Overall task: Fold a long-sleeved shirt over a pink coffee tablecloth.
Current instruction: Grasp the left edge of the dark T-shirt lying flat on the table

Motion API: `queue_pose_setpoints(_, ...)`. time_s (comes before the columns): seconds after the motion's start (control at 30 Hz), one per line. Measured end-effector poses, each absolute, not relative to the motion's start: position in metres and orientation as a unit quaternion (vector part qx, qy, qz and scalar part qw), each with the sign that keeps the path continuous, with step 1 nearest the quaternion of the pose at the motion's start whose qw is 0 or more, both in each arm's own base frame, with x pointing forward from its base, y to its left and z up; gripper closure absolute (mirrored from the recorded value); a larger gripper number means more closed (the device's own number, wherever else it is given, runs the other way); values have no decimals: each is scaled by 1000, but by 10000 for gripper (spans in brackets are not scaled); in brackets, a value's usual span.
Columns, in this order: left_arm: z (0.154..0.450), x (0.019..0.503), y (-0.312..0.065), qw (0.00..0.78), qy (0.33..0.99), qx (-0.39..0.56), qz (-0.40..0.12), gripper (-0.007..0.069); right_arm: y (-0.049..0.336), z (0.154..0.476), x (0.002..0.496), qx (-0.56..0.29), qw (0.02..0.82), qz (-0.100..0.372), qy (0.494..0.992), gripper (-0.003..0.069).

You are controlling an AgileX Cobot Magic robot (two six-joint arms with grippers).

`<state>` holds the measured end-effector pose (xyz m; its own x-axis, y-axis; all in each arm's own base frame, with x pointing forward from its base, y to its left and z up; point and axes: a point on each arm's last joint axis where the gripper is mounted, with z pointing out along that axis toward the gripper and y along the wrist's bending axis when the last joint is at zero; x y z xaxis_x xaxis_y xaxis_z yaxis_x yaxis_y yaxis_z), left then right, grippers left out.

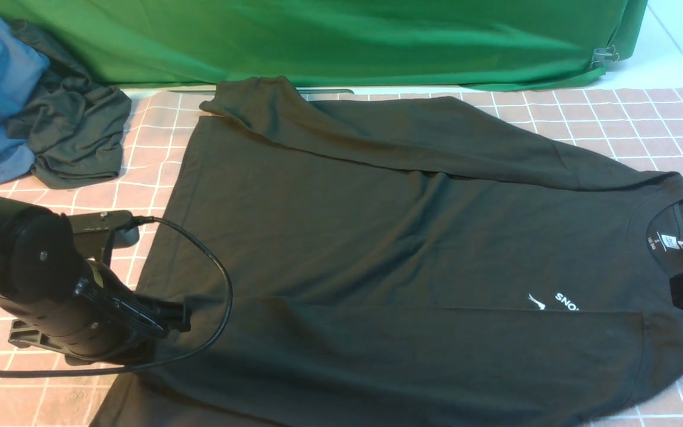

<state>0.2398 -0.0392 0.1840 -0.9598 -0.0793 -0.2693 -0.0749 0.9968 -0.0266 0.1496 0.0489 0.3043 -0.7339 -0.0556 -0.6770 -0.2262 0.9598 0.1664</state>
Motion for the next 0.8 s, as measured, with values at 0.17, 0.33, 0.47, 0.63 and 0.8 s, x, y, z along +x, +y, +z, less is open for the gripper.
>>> queue_pose_setpoints(0.17,184,240,-39,137,990,-38,-7,276,49,304,150,-76,357,120,923,517)
queue_pose_setpoints(0.33,184,241,-39,142,989,-38,-9,206,49,304,150,-76,357,120,923,516)
queue_pose_setpoints(0.47,184,241,-39,142,989,-37,-9,208,49,304,150,-76,357,120,923,515)
queue_pose_setpoints(0.63,184,240,-41,139,990,-29,-18,350,49,305,150,-76,359,121,922,515)
queue_pose_setpoints(0.8,184,239,-43,134,991,-4,-27,550,49,305,150,-75,361,121,922,515)
